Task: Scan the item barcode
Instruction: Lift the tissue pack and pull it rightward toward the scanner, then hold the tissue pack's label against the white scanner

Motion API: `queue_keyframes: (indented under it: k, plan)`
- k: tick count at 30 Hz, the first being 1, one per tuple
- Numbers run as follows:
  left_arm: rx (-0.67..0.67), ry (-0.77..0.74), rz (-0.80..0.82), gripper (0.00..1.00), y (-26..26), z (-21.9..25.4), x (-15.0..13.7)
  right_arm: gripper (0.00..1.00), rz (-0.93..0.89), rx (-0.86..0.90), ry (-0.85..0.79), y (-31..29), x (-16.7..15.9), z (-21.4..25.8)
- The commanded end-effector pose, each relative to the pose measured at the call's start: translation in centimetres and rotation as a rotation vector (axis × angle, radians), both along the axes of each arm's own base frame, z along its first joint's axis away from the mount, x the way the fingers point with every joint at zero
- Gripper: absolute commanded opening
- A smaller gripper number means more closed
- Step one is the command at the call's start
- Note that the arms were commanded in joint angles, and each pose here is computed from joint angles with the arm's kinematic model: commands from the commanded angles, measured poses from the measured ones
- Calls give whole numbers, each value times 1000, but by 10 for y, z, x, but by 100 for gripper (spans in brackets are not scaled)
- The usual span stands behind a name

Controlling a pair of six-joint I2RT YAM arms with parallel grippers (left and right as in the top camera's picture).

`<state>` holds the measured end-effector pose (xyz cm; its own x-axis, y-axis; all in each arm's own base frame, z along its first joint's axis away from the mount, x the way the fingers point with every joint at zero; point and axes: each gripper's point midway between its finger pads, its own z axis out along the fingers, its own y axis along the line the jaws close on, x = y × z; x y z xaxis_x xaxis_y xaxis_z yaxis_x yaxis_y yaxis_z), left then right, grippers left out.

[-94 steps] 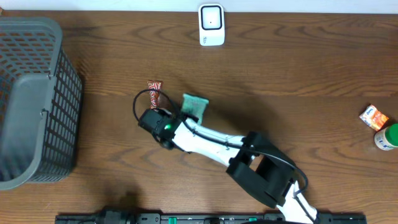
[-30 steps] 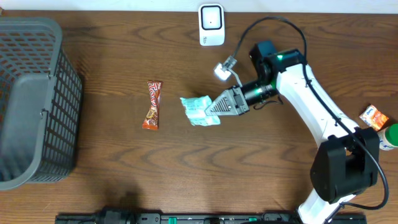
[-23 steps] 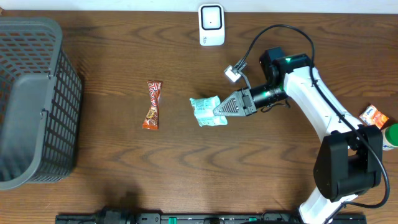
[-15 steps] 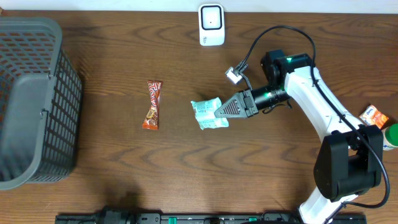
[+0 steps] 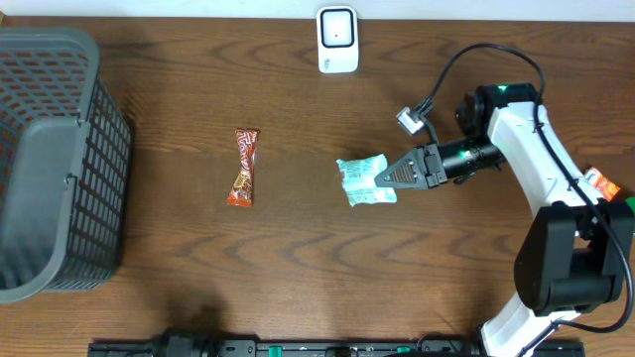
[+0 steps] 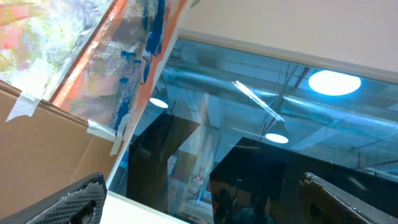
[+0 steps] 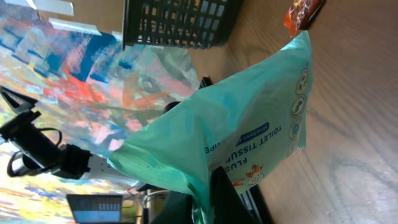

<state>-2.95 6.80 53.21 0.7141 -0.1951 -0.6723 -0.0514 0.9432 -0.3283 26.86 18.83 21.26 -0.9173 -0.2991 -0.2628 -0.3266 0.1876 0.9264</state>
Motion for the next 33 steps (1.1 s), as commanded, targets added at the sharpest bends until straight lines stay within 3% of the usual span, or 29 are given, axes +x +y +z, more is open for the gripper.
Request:
queue_keyframes:
  k: [1, 9, 11, 14, 28, 33]
  plan:
    - [-11, -3, 2, 98, 1, -2, 0, 1, 5, 39, -75, 0, 3, 4]
    - [-11, 1, 2, 98, 1, -3, 1, 2, -6, 12, -138, 1, 18, -4]
    - [-10, 6, 2, 98, 0, -4, 4, 2, -49, -73, -136, 2, 41, -17]
    - [-10, 6, 2, 98, 0, -5, 8, 1, -186, -341, -127, -2, 85, -48]
    - [-9, 8, 2, 98, -1, -7, 14, 1, -404, -887, -662, -9, 182, -24]
    - [-9, 9, 2, 98, -1, -7, 15, 1, -420, -902, -809, 1, 208, -21]
